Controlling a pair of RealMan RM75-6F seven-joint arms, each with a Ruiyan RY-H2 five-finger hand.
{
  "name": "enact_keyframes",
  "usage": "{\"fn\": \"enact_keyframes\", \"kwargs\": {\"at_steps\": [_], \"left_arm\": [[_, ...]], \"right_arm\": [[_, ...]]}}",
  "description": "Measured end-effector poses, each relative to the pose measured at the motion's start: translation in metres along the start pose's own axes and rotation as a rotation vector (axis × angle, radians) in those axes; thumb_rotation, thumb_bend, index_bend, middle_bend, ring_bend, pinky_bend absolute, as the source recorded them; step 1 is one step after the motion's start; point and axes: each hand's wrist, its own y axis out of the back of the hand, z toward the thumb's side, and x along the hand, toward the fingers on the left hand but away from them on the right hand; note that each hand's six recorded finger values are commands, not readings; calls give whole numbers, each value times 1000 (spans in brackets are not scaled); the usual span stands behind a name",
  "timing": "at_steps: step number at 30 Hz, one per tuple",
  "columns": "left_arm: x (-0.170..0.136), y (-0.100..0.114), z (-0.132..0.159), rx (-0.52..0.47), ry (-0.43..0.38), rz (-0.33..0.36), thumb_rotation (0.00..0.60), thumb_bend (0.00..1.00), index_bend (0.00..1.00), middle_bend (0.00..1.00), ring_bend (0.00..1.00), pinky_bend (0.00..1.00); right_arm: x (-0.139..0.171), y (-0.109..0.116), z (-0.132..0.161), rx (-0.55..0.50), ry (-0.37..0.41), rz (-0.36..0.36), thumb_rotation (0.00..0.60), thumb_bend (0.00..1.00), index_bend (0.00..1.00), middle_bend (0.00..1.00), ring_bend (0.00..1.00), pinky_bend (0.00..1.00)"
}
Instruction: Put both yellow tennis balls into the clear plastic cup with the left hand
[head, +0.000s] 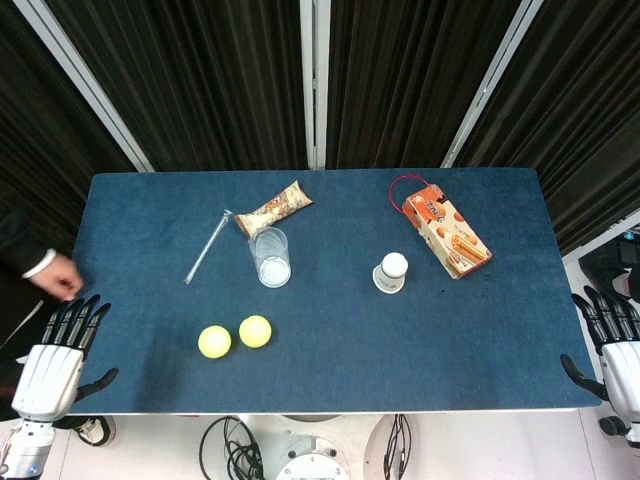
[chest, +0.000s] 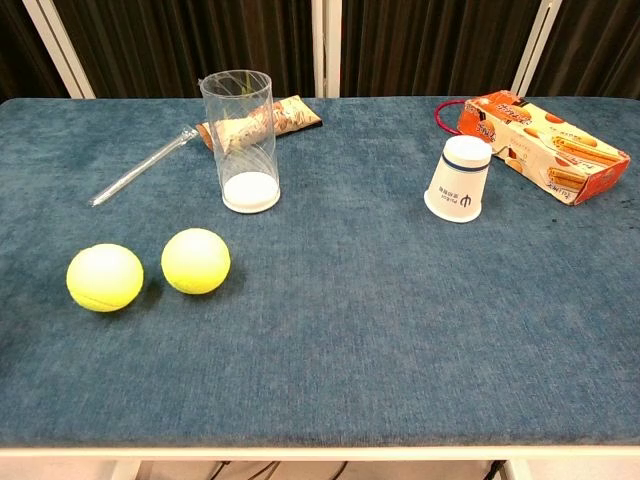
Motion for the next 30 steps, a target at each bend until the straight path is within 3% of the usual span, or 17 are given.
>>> {"fn": "enact_keyframes", "kwargs": {"at_steps": [10,16,30], "left_arm": [[-1,0,4,-4,-8,0,600,108,79,0,0,33],[4,-5,17,-21,-53,-25,600,84,72,8,0,31],[31,-67,93,-153,-242,-254,600,58,59,23,0,23]], "right_arm": [[-1,2,2,-3,8,-6,600,227,0,0,0,0],[-3,5,3,-7,8,-16,600,226,0,0,0,0],[1,6,-2,-9,2,-17,600,226,0,0,0,0]]}}
